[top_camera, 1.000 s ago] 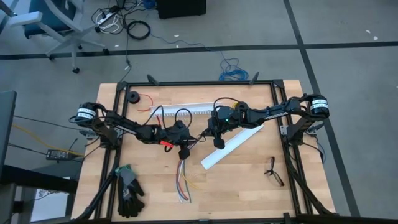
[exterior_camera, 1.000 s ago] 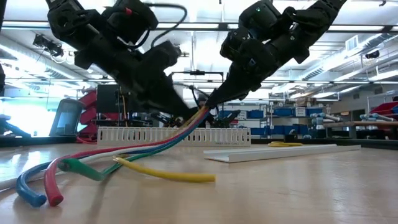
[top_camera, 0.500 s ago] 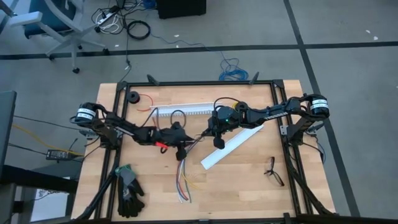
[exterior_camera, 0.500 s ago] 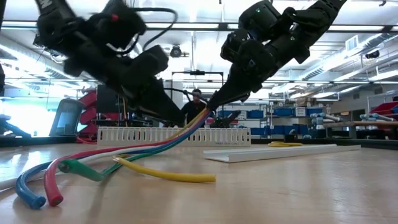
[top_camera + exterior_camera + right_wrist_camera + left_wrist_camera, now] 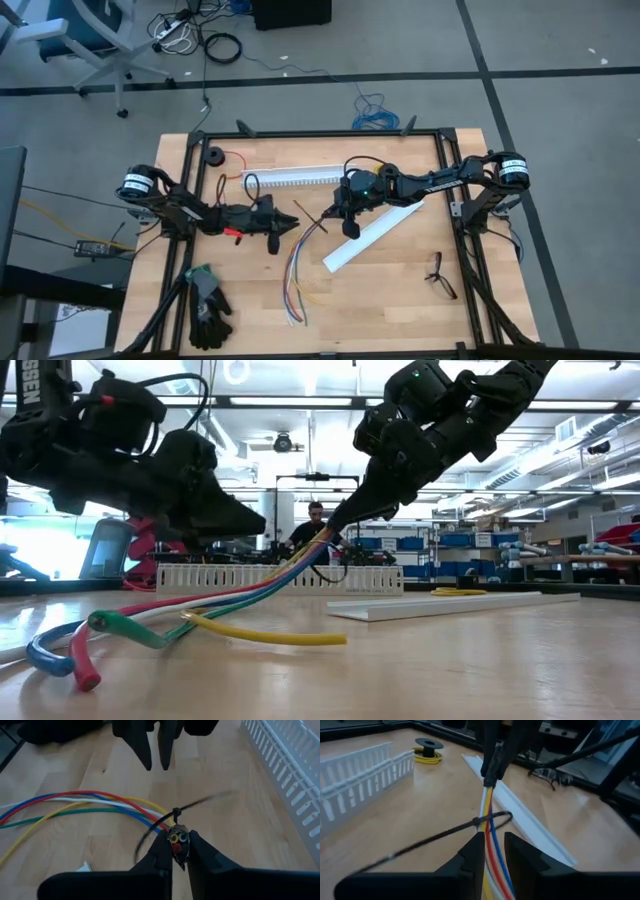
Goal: Ziptie cables
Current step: Wrap the cables together using the black zip tie
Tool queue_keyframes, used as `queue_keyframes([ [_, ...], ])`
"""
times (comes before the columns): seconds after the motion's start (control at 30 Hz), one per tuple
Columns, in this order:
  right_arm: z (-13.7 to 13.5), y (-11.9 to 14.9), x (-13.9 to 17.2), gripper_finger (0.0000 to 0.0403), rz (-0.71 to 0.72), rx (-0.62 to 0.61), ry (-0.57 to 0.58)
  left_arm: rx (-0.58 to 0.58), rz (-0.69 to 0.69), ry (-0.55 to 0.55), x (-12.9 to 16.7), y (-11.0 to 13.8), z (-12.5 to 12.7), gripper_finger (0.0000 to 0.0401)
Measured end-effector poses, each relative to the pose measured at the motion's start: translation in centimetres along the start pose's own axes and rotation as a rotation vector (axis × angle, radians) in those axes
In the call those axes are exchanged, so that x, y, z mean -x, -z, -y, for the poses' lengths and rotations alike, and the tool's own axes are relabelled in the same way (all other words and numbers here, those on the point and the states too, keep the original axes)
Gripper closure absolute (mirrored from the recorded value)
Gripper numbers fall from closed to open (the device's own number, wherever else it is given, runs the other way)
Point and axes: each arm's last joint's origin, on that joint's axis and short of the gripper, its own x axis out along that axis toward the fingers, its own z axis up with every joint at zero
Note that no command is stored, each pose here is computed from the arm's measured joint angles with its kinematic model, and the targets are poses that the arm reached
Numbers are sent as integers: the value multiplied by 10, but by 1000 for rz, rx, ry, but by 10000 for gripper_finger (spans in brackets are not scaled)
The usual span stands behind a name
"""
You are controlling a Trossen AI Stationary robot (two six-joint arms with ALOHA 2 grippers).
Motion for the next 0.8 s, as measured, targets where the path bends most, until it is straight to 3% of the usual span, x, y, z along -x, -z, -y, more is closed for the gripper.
queue_keyframes([
  [0.1,0,0,0,382,2,-9,0,49,20,3,-4,-4,2,318],
  [0.23,-1,0,0,381,3,-14,5,204,41,-21,-5,-6,3,318],
  [0.43,-5,0,-1,382,3,-6,0,396,26,-147,-5,0,-4,318],
  [0.8,-11,0,-2,382,4,28,27,554,-24,-148,-6,2,-12,318],
])
